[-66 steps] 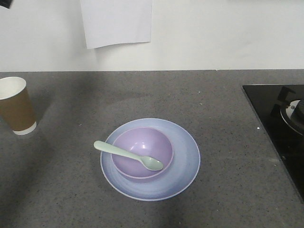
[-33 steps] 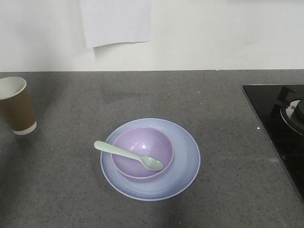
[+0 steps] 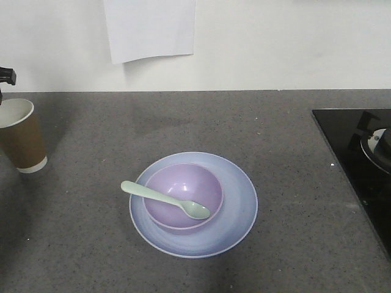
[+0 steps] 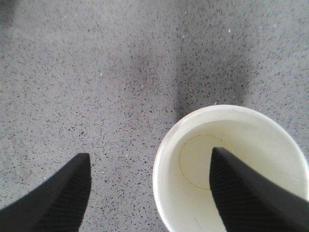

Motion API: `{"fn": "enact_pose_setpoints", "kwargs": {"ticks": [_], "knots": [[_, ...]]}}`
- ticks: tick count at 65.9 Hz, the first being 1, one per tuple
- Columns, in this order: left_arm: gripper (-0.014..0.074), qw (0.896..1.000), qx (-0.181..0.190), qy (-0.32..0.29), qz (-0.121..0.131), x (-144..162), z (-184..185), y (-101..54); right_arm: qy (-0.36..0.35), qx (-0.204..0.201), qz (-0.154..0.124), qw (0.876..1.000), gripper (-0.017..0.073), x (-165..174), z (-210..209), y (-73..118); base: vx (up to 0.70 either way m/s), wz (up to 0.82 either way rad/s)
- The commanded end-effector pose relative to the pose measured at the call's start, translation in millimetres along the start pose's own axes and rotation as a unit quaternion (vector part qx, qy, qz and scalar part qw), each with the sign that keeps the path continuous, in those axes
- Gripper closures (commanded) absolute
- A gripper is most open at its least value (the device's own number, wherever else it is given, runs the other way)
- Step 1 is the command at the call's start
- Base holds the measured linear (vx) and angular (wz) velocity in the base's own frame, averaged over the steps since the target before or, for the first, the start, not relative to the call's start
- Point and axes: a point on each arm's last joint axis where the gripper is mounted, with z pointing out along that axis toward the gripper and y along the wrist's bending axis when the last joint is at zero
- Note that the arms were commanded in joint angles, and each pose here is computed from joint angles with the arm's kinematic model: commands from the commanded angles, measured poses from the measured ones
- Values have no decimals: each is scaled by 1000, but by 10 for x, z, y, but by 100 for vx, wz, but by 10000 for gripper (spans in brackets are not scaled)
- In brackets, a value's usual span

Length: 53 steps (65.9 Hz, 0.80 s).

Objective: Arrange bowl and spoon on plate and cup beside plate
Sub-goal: 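Move the left gripper down over the brown paper cup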

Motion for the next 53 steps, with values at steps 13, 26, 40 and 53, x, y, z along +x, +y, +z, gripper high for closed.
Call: {"fn": "enact_pose_setpoints", "kwargs": {"ticks": [13, 26, 40, 53], "knots": [[91, 1000, 0, -15, -3, -62, 21, -1, -26, 6, 2, 1000, 565, -109, 37, -15, 0, 0], [123, 1000, -1, 7, 1, -53, 207, -31, -20, 5, 2, 1000, 565, -98, 38, -12, 0, 0], [376, 1000, 10, 15, 11, -43, 273, -70, -18, 5, 2, 1000, 565, -95, 38, -12, 0, 0], [601, 1000, 19, 9, 11, -52, 263, -94, -19, 5, 2, 1000, 565, -96, 38, -12, 0, 0]]}}
